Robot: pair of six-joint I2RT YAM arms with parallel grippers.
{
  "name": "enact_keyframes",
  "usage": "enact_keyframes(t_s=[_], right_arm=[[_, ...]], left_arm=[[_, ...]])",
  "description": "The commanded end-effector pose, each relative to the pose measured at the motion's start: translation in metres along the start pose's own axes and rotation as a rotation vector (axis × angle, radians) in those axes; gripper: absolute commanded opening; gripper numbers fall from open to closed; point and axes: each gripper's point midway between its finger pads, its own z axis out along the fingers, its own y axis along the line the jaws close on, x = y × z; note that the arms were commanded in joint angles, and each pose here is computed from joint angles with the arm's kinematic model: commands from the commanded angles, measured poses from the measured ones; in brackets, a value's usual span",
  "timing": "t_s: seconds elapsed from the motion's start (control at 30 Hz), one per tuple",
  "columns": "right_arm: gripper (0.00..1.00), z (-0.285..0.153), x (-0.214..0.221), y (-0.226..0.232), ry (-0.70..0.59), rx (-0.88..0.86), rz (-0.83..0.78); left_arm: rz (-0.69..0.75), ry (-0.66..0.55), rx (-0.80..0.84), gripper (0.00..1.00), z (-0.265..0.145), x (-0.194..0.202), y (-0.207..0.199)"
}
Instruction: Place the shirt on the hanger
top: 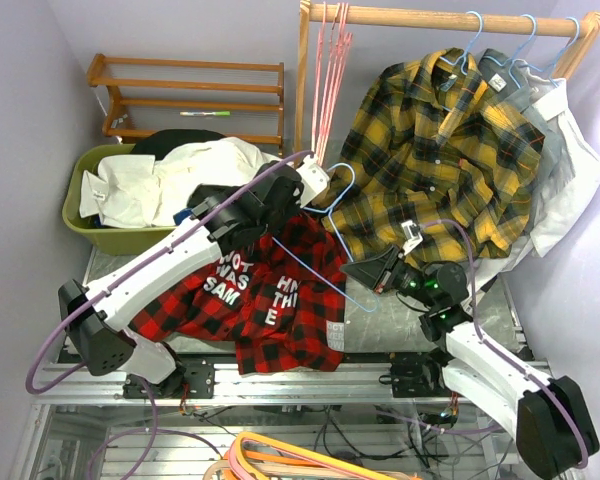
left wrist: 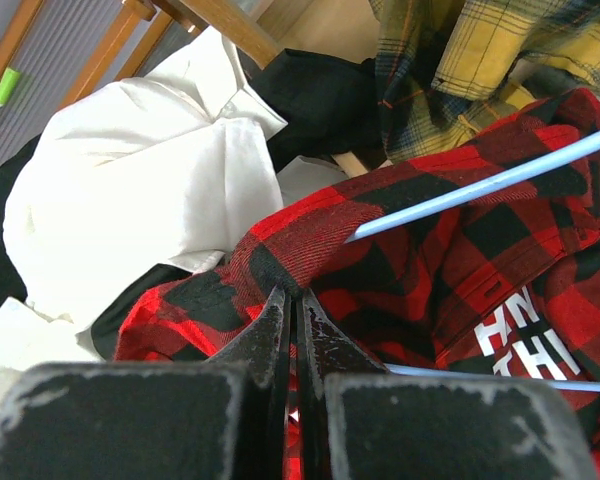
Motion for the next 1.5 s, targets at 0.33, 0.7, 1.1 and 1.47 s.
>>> enact_keyframes(t_s=[0.33,0.7,1.1,1.47], right_arm=[[0.0,0.038,0.0,0.004,-0.024,-0.128,-0.162],[0.0,0.074,-0.004,-0.024,-0.016,-0.137,-0.175],[0.0,0.074,0.019,-0.044,0.018,-0.154,-0.186],[0.0,0.084,0.027,-0.045,0.056,-0.179,-0.204]], left_arm=[[-0.074,-0.03,0.23,0.07,-0.014,-0.02,-0.037],[-0.048,-0.005,0.302,0.09,-0.02,-0.001,-0.051],[-0.032,-0.143,0.409,0.96,0.003,0.017,0.041],[0.245,-0.321,1.076,0.96,-0.049,0.038,-0.036]])
